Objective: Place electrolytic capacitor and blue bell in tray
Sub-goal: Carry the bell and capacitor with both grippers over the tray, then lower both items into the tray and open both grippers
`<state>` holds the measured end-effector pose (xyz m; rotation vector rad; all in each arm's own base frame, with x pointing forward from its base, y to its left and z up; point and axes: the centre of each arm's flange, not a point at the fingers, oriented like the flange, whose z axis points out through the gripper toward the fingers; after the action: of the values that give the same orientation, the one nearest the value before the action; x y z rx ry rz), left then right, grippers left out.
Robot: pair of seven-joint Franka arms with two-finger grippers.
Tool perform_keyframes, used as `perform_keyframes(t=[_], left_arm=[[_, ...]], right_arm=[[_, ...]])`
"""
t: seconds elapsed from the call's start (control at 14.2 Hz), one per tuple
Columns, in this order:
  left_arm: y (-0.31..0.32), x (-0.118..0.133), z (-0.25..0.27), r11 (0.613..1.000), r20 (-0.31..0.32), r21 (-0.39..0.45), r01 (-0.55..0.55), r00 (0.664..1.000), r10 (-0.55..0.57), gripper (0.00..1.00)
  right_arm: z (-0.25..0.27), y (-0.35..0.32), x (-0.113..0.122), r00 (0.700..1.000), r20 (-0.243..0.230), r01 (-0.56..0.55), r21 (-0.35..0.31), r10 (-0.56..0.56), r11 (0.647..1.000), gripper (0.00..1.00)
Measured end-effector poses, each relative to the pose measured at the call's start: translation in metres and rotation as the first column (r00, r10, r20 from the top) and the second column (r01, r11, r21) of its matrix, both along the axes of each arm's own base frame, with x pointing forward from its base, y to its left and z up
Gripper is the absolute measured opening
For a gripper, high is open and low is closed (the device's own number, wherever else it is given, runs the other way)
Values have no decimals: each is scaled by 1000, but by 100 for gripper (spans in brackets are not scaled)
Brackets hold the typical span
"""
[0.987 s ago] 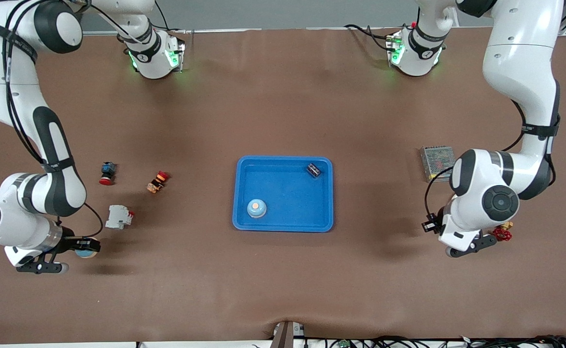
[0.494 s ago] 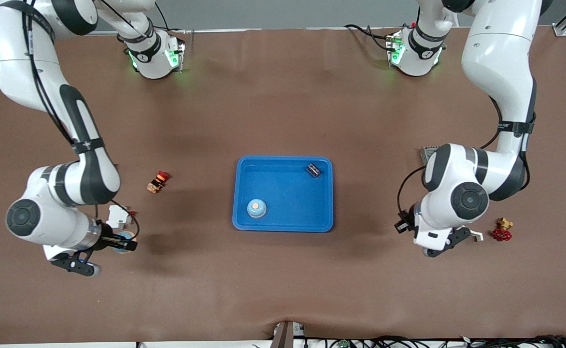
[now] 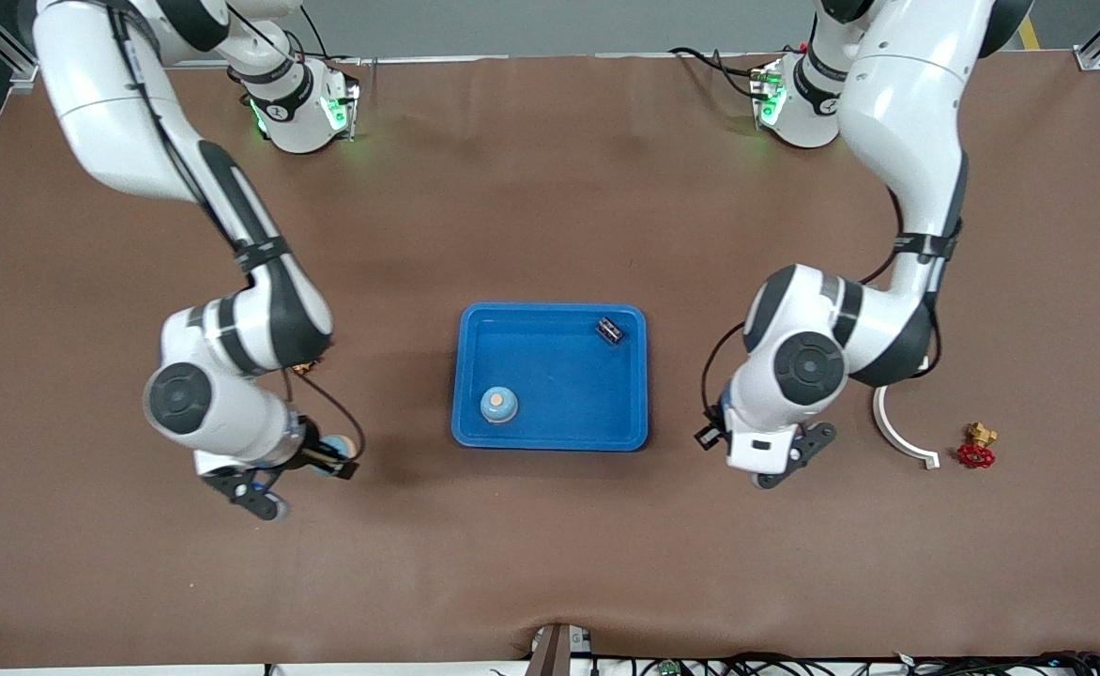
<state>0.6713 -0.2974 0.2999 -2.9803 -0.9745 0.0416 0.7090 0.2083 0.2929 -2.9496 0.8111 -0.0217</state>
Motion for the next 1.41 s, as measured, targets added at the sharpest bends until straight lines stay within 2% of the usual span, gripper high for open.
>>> perform_keyframes(t=[0.28,0.56,0.78,0.92,1.06,1.41], left_arm=[[-45,-15,-17,999,23,-13,-30,999,30,33],[-80,-31,-28,997,34,-22,-69,997,69,33],[-99,-42,-28,997,35,-24,-74,997,75,33],[-112,-46,-31,996,59,-43,-80,995,83,33],[-124,-49,-39,994,80,-64,-89,992,94,33],[-139,-60,-72,990,71,-65,-124,989,129,33]], right_arm=[[-10,67,-32,999,10,53,14,-53,998,68],[-14,80,-69,998,-22,64,-11,-64,998,68],[-13,116,-106,995,-43,84,-28,-85,996,68],[-15,141,-125,994,-50,96,-34,-98,995,68],[-19,162,-140,993,-51,107,-34,-109,994,68],[-25,197,-168,990,-52,128,-38,-130,991,68]])
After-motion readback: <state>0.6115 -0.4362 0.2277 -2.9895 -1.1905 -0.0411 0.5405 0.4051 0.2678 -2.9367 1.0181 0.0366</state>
